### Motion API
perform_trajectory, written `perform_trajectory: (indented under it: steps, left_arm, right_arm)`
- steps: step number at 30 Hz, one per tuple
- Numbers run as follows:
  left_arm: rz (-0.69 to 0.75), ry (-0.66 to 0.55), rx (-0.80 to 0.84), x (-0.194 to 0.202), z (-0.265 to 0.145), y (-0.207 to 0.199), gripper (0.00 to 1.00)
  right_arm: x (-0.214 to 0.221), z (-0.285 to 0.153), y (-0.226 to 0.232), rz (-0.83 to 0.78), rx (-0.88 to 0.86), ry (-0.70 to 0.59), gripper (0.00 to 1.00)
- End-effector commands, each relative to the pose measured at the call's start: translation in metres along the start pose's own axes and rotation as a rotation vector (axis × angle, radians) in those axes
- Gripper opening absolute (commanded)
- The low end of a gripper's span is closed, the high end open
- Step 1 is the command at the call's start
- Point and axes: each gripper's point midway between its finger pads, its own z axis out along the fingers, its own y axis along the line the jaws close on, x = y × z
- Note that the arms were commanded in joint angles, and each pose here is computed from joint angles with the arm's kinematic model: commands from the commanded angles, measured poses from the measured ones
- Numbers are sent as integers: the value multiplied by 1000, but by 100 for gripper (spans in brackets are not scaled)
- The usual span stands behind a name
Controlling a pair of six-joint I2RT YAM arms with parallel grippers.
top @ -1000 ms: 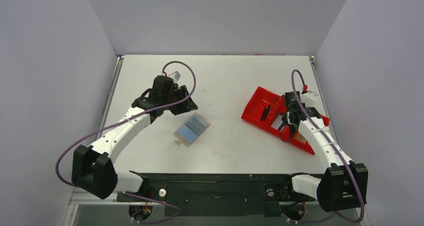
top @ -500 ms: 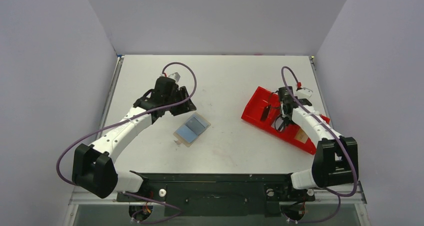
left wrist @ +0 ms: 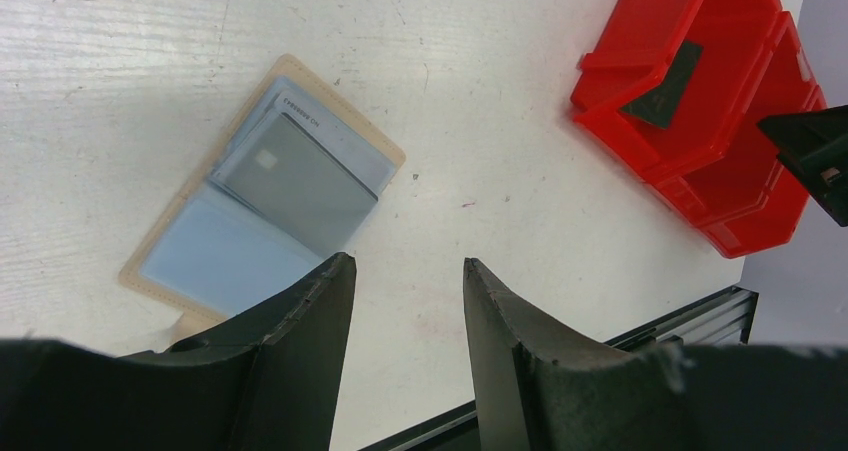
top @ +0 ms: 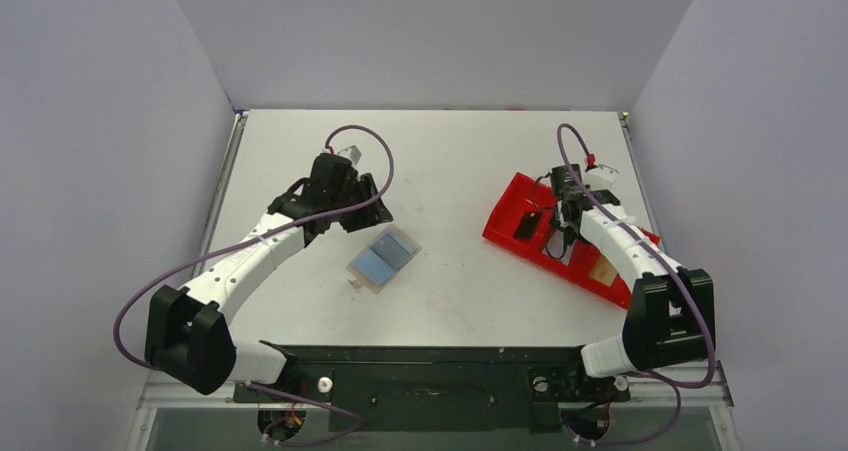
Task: Take the credit cards out of the card holder
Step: Place the credit card in the storage box.
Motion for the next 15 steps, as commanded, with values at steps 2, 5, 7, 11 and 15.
perform_trajectory:
  steps: [2,5,7,11,15]
  left_arm:
    - [3,-35,9,-12,-6,-9,42]
    - [-22,-34,-35,-8,-3,1,42]
    - [-40,-33,-66,-5,-1,9,42]
    - [-80,-22,-104,4,4,21,42]
    - [-160,-31,-236,14,5,52,41]
  right_arm:
    - [-38,-46,19,44,-143,-111,50]
    - [-37,-75,47,-28,-249,-147,53]
    - [-32,-93,71,-83,-319,-159,53]
    - [-12,-114,124,-163,-472,-144,52]
    - [17,-140,180,-259,-633,-111,49]
